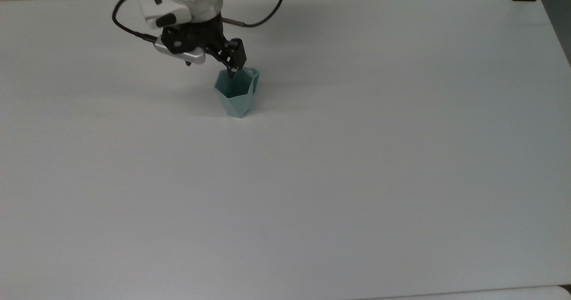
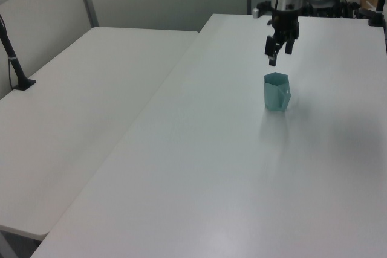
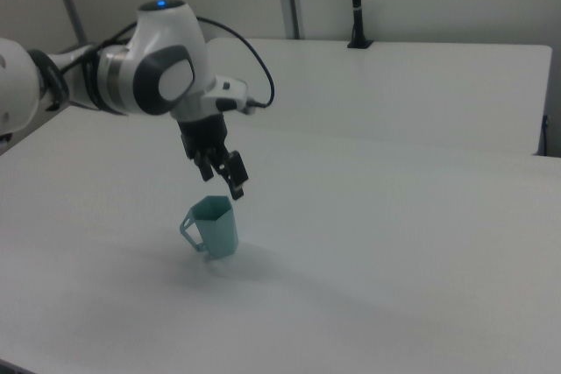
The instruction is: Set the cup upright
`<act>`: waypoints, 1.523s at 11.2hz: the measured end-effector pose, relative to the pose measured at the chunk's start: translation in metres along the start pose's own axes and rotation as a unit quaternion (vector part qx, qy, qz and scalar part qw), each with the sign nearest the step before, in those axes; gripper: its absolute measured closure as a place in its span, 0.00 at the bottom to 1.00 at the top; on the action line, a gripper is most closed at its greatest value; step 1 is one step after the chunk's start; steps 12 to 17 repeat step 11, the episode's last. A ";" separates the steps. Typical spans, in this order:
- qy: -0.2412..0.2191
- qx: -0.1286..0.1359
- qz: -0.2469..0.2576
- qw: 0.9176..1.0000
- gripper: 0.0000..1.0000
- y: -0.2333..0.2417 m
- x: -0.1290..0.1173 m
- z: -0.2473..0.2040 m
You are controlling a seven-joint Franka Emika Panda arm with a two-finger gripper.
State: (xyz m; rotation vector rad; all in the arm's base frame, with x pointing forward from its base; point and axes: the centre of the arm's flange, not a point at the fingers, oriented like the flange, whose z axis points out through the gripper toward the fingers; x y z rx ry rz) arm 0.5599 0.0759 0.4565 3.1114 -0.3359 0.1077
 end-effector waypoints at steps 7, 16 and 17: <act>0.028 0.010 -0.095 0.995 0.00 0.029 0.002 -0.122; 0.001 0.003 -0.131 0.991 0.00 0.062 0.002 -0.141; 0.001 0.003 -0.131 0.991 0.00 0.062 0.002 -0.141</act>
